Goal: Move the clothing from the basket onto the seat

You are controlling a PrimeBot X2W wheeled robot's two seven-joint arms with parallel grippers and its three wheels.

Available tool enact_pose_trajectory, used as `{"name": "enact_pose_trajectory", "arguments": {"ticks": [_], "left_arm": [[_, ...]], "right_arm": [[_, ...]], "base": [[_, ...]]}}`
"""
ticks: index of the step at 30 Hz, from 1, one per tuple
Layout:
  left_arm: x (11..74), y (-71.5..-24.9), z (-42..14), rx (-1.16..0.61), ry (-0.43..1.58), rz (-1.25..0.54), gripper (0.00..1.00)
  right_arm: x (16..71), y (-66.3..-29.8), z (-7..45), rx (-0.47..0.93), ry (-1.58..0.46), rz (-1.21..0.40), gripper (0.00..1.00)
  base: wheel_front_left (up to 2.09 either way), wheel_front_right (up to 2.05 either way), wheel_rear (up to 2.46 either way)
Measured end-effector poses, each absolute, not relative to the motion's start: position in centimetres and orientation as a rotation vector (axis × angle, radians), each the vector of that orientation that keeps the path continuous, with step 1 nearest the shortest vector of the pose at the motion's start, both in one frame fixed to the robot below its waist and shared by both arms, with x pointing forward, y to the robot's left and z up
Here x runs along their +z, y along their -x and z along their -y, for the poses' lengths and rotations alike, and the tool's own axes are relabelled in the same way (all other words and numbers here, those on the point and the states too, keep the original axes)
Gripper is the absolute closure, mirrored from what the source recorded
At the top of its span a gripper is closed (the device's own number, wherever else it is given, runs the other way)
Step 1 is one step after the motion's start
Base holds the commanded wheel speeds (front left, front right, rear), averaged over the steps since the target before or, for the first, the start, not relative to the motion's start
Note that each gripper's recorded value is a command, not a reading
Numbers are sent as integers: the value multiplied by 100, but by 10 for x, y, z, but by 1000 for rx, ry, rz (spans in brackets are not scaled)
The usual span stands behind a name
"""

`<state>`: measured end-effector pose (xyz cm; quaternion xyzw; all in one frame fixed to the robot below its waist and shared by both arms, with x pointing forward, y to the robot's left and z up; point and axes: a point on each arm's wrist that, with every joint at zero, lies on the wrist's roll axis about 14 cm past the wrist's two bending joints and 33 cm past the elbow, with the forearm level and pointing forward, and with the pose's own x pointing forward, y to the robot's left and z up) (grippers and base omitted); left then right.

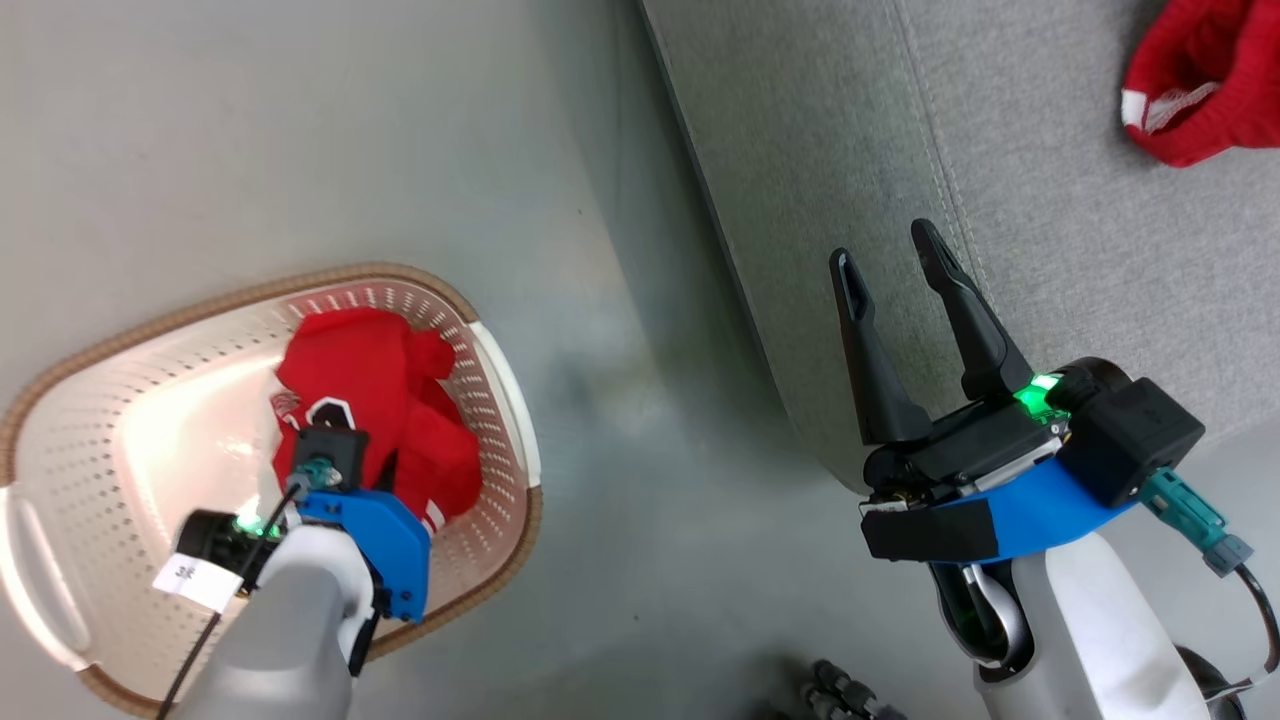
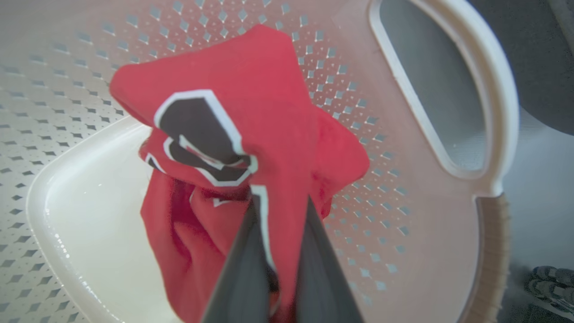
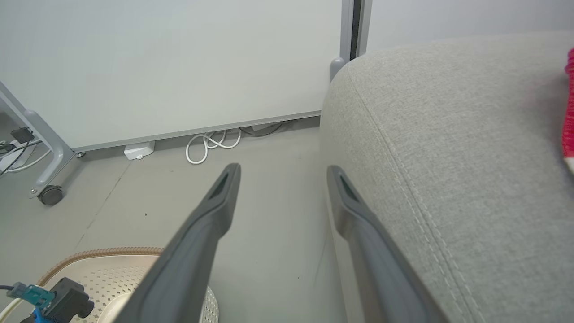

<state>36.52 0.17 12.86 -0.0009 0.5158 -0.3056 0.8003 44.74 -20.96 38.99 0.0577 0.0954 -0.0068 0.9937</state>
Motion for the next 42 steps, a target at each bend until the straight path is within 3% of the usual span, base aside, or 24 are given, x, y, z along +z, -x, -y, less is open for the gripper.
{"name": "enact_pose_trajectory", "arguments": {"ticks": [21, 33, 42], "left_arm": [[237, -339, -38, -538, 32, -915, 100], [298, -316, -34, -571, 38, -723, 100], [351, -338, -26, -599, 12, -539, 100]], "right_arm": [[448, -419, 181, 58, -115, -72, 0], [479, -389, 163, 102, -138, -11, 0], [496, -372, 148, 149, -146, 20, 0]], "base": [[0, 0, 0], [0, 0, 0], [0, 0, 0]]}}
